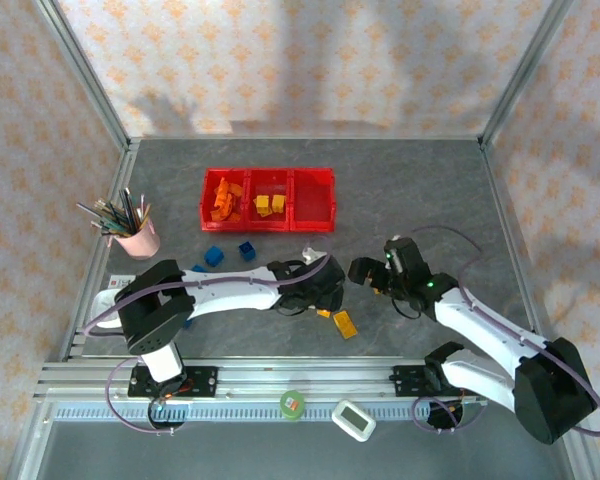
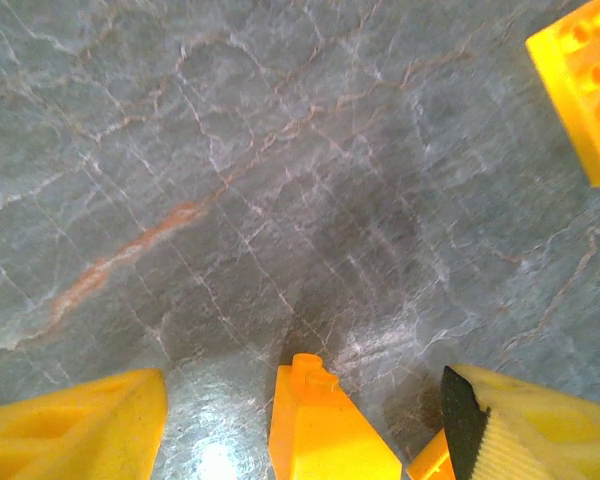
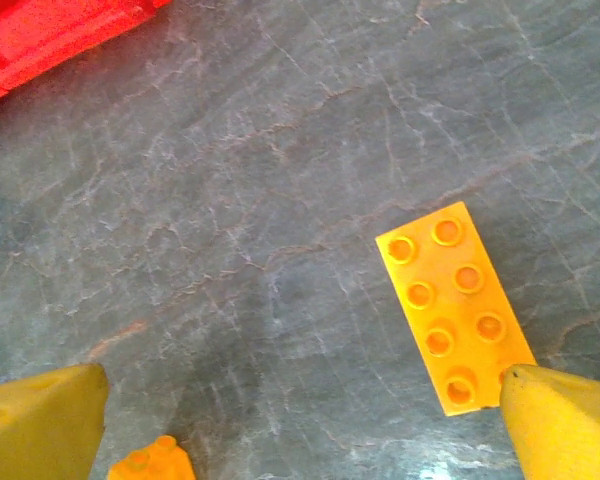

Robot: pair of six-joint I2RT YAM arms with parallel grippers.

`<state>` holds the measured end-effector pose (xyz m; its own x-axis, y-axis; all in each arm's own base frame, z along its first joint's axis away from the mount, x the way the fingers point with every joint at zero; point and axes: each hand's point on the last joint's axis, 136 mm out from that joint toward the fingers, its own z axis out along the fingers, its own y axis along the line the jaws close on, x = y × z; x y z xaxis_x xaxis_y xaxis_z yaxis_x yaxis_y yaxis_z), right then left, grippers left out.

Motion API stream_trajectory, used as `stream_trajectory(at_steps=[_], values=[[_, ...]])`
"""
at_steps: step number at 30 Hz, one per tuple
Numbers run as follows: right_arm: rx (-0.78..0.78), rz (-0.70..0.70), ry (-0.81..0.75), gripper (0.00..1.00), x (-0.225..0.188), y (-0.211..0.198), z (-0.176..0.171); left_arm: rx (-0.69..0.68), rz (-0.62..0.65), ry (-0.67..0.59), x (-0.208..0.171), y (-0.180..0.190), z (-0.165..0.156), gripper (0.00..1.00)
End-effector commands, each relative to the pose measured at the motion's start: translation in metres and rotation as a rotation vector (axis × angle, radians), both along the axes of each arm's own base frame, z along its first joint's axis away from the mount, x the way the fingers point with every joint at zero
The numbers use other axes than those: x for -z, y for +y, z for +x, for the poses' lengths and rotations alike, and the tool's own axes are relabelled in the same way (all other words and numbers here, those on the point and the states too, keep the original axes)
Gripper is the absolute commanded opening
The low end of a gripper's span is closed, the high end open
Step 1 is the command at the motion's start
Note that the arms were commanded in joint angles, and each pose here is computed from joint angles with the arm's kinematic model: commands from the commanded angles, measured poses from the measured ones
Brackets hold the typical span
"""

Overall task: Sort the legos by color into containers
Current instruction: Pick up the lego from the middle-left of the table.

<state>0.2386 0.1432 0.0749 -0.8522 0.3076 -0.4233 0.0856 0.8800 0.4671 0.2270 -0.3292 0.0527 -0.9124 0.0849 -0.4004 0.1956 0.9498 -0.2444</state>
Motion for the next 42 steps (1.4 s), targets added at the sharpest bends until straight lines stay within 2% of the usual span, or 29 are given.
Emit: stream_trajectory(at_steps=[1, 4, 9, 16, 25, 28, 35, 42], values=[[0.041, -0.017, 0.002, 1.0, 0.003, -0.009, -0.001, 0.038, 0.049, 0.017, 0.006, -0.004, -0.007, 0.74], [0.041, -0.018, 0.002, 1.0, 0.004, -0.009, -0.001, 0.04, 0.095, 0.028, 0.015, -0.001, -0.01, 0.7], [0.039, -0.018, 0.005, 1.0, 0.006, -0.009, -0.001, 0.064, 0.106, 0.056, 0.025, -0.003, -0.017, 0.68], [0.037, -0.015, 0.005, 1.0, 0.007, -0.009, -0.001, 0.066, 0.129, 0.065, 0.031, 0.004, -0.022, 0.59], [0.034, -0.008, -0.002, 1.0, 0.004, -0.007, 0.001, 0.054, 0.133, 0.054, 0.03, 0.012, -0.023, 0.42], [0.024, 0.003, -0.008, 1.0, -0.002, -0.004, 0.003, 0.041, 0.125, 0.036, 0.023, 0.014, -0.02, 0.37], [-0.039, 0.073, -0.064, 1.0, -0.027, 0.013, 0.011, -0.014, 0.111, -0.037, -0.004, 0.028, -0.005, 0.33], [-0.119, 0.23, -0.156, 1.0, -0.061, 0.051, 0.03, -0.147, 0.134, -0.159, -0.049, 0.079, 0.044, 0.32]])
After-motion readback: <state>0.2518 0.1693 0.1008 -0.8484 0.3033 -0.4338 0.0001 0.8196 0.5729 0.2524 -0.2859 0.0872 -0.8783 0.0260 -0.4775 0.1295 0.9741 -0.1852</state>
